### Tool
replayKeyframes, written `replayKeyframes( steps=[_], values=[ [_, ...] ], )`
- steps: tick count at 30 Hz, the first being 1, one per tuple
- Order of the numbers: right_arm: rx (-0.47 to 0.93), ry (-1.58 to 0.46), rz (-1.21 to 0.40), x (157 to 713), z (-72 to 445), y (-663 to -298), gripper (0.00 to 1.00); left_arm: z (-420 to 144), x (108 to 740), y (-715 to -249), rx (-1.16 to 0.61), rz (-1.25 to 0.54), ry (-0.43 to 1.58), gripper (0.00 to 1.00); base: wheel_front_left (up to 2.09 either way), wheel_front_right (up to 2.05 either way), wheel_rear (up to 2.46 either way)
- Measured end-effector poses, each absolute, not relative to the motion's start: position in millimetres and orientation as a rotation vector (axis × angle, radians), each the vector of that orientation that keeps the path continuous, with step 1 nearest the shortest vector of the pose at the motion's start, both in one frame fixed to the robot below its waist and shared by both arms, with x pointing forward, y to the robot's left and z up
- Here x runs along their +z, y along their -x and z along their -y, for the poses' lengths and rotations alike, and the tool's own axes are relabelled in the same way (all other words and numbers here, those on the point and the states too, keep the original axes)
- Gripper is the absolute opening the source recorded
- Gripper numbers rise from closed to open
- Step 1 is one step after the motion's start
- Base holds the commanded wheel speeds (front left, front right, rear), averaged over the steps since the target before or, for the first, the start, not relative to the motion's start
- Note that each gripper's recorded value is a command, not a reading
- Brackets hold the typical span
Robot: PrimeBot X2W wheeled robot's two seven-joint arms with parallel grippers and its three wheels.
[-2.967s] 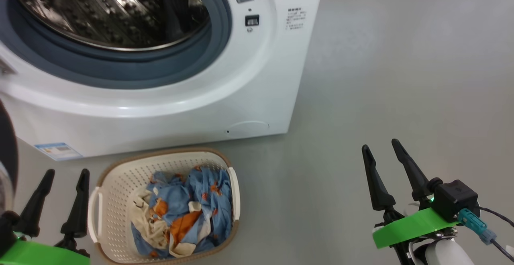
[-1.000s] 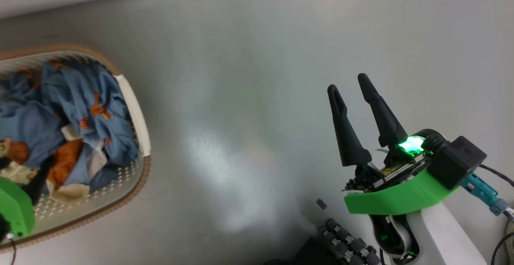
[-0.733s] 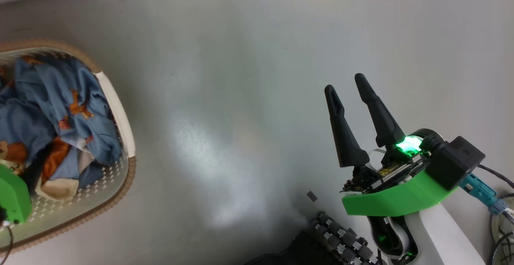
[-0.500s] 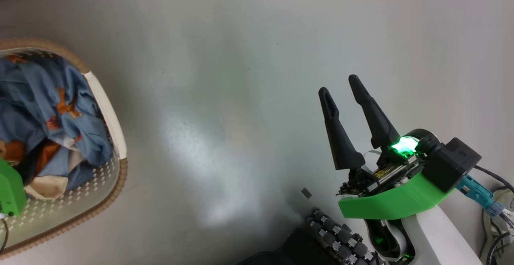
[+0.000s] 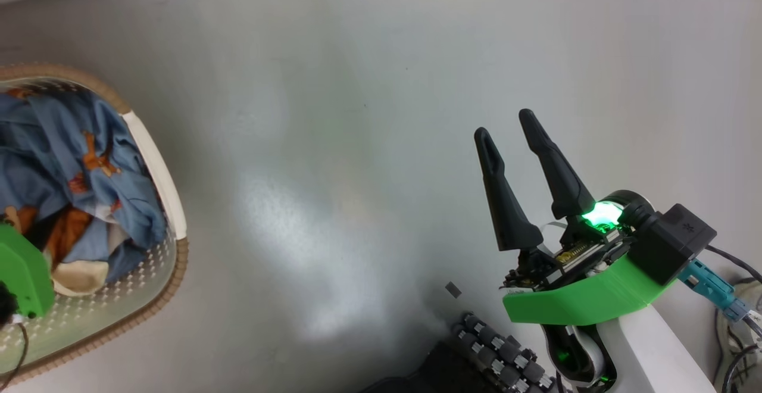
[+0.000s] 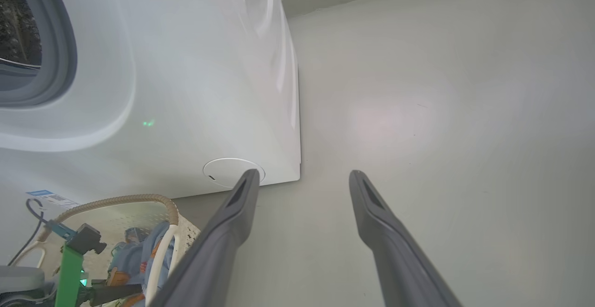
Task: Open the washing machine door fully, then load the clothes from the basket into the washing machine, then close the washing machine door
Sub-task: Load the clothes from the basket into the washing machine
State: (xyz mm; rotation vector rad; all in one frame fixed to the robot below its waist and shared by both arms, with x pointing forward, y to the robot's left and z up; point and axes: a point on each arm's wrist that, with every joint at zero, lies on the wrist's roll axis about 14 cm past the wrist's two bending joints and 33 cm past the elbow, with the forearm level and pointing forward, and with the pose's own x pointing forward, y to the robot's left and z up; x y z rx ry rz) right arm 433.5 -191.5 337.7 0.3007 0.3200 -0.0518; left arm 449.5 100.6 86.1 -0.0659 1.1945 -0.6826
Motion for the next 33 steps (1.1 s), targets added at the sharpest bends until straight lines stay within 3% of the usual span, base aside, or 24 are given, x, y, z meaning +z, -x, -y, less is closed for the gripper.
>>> replayKeyframes(
  steps=[19, 33],
  values=[
    [-0.021, -0.302, -0.192, 382.7, 189.9, -447.5, 1.0, -97.7, 166.1, -455.2, -0.66, -0.996, 0.164, 0.0, 0.0, 0.0, 0.0],
    [0.006, -0.28, -0.09, 427.5, 187.1, -445.6, 1.0, -92.1, 264.6, -464.4, -0.606, -0.759, 0.272, 0.0, 0.0, 0.0, 0.0]
  ],
)
